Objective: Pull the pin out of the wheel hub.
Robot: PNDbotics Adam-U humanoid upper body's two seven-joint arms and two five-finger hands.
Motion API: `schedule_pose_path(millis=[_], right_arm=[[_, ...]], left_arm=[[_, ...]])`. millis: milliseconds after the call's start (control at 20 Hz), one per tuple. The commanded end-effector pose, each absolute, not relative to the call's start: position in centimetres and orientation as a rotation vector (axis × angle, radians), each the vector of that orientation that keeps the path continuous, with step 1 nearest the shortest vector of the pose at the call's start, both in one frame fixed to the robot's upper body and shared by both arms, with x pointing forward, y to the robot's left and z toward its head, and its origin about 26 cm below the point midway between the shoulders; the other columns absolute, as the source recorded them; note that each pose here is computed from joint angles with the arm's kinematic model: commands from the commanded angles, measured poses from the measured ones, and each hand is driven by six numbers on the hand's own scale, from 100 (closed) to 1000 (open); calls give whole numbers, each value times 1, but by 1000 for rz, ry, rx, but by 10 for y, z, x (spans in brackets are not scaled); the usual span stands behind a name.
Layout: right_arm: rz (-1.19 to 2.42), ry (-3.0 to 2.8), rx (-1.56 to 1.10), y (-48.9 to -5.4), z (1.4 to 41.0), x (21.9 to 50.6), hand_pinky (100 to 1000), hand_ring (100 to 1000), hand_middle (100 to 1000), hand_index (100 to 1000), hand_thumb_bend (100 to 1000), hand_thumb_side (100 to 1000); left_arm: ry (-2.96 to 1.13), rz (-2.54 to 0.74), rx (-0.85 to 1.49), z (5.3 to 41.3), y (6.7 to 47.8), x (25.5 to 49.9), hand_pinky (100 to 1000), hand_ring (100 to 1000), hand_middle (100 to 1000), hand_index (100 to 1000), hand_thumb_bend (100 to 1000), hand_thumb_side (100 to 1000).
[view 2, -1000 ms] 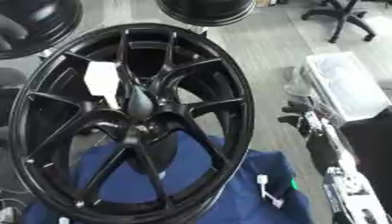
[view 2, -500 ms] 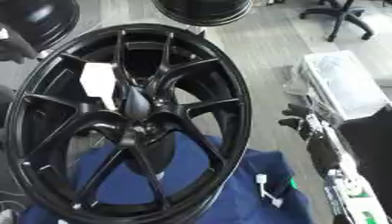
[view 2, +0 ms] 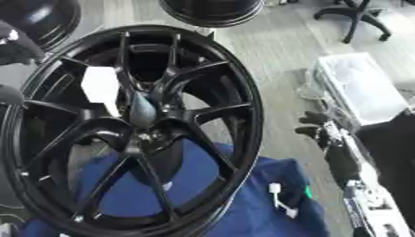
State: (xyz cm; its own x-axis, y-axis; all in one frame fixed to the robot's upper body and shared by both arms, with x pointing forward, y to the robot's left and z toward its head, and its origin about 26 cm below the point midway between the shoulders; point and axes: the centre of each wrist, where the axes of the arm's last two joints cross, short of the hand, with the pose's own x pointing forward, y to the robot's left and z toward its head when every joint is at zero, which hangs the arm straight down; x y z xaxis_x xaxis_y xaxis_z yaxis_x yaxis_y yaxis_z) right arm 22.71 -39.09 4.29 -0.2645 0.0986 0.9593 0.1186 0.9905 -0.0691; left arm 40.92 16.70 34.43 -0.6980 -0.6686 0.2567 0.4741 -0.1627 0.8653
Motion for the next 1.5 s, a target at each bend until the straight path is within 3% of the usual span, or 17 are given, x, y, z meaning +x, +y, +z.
schedule_pose_path(millis=[50, 750, 1150, 1500], right_arm=[[5, -1858, -162, -393, 49, 229, 906, 693, 706, 796, 100, 788], [12, -1854, -145, -392, 49, 233, 906, 693, 707, 797, 100, 795], [11, -1849, -139, -392, 48, 235, 907, 692, 707, 797, 100, 798], [7, -1842, -139, -391, 46, 236, 907, 692, 706, 797, 100, 803]], left_arm=[[-1387, -1953, 265, 360, 157, 406, 953, 822, 799, 867, 562, 371], [-1433, -2040, 223, 365, 117, 398, 962, 827, 803, 872, 576, 368], [-1429, -2083, 285, 360, 111, 400, 953, 833, 806, 861, 609, 332], [-1421, -2103, 314, 355, 111, 403, 941, 828, 801, 836, 581, 274]])
